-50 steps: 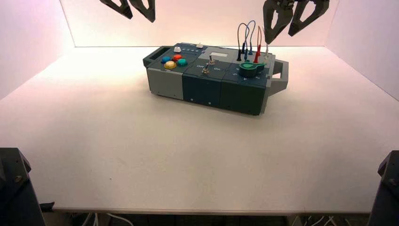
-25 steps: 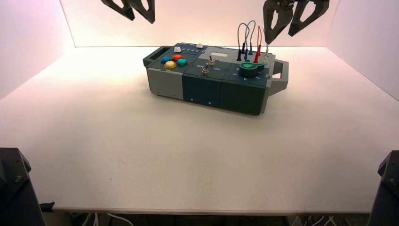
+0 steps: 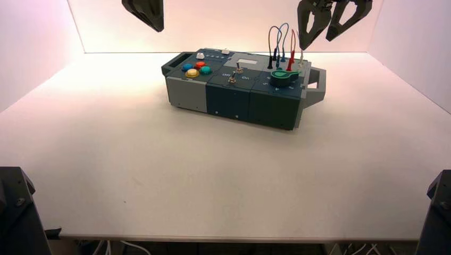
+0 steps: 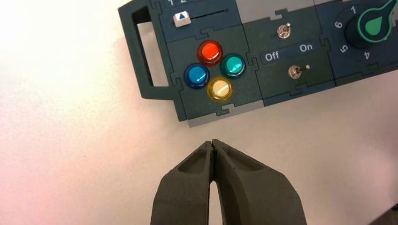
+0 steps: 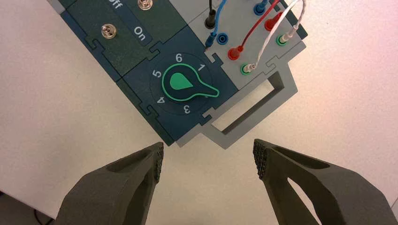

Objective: Close left gripper.

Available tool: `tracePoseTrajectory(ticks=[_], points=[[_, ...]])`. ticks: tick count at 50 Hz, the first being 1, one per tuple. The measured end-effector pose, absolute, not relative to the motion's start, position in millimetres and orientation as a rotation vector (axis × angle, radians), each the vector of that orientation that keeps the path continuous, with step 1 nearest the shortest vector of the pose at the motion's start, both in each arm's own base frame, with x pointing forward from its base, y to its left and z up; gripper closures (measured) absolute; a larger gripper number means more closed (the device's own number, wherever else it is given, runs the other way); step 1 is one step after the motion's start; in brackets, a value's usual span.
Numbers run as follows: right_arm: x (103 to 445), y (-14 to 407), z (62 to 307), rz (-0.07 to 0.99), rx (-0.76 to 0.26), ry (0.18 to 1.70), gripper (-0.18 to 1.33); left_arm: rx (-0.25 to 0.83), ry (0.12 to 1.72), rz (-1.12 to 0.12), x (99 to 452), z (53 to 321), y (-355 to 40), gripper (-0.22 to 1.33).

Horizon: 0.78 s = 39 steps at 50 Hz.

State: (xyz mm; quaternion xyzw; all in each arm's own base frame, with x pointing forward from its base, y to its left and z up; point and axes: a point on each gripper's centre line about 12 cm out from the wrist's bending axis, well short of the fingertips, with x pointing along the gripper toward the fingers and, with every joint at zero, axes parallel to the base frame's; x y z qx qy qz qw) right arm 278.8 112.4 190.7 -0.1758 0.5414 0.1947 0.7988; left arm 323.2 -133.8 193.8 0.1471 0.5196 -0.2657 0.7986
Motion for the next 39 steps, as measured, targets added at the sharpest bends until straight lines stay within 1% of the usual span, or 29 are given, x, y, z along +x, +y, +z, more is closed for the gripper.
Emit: tracePoseTrajectory(ticks=[39], points=[[279.2,112.5,190.4,0.418,-0.377,1.16,-0.18,0.324,1.105,-0.575,327.6,195.1,-135.3,1.27]])
